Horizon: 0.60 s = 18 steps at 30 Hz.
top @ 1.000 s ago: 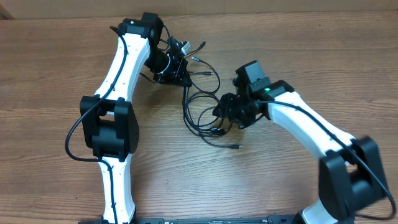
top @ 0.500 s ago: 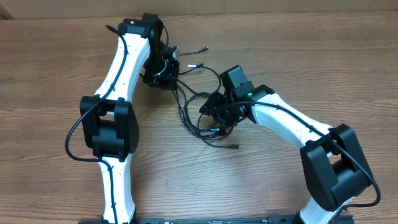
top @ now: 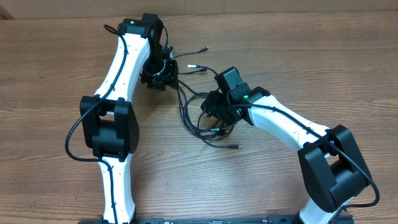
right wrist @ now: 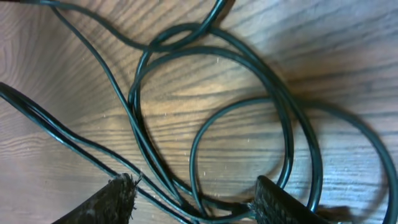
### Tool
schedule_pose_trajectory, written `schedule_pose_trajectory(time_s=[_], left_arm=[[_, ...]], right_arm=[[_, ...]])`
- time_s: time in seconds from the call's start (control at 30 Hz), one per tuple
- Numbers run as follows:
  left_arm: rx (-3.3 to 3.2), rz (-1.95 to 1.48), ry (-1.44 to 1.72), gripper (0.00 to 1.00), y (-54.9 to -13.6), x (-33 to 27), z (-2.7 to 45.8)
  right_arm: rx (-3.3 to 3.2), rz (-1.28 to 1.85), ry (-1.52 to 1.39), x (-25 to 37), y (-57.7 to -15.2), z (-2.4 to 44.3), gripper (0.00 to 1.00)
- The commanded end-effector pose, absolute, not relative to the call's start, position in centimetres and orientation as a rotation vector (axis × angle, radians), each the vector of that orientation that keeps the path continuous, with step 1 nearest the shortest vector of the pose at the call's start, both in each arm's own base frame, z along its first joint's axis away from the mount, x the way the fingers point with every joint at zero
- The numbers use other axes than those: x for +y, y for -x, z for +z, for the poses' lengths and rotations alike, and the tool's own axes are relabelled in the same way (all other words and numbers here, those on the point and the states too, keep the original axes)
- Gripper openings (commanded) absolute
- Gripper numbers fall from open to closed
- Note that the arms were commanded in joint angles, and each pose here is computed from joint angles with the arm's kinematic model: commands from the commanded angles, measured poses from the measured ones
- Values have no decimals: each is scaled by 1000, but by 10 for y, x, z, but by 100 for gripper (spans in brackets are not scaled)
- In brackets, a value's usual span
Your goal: Untangle cables
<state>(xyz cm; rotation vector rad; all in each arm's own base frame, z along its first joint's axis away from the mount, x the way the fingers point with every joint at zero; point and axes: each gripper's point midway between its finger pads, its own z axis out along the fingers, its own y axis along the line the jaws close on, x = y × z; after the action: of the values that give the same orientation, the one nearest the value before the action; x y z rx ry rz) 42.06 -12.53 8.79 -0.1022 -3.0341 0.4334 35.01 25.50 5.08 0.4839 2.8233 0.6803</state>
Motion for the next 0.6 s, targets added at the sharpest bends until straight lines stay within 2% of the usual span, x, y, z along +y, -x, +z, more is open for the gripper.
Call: schedule_pose_trajectory(time_s=[0.0, 0.13, 0.23, 0.3, 0.43, 0.57], left_arm=[[-3060, 420, 63, 45, -423, -127, 92], [-3041, 401, 34, 44, -419, -125, 74], [-3034, 221, 1, 27, -412, -104, 56], [-3031, 20, -72, 20, -407, -79, 47], [-3016, -244, -242, 18, -403, -42, 36], [-2989, -26, -218, 19, -398, -58, 29]], right_arm=[[2814, 632, -477, 251, -353, 45, 60], [2816, 632, -476, 251, -352, 45, 60], [2815, 633, -476, 251, -353, 45, 60], [2815, 646, -413, 254, -353, 46, 60], [2801, 758, -134, 272, -351, 55, 60], [2797, 768, -95, 274, -350, 56, 60]])
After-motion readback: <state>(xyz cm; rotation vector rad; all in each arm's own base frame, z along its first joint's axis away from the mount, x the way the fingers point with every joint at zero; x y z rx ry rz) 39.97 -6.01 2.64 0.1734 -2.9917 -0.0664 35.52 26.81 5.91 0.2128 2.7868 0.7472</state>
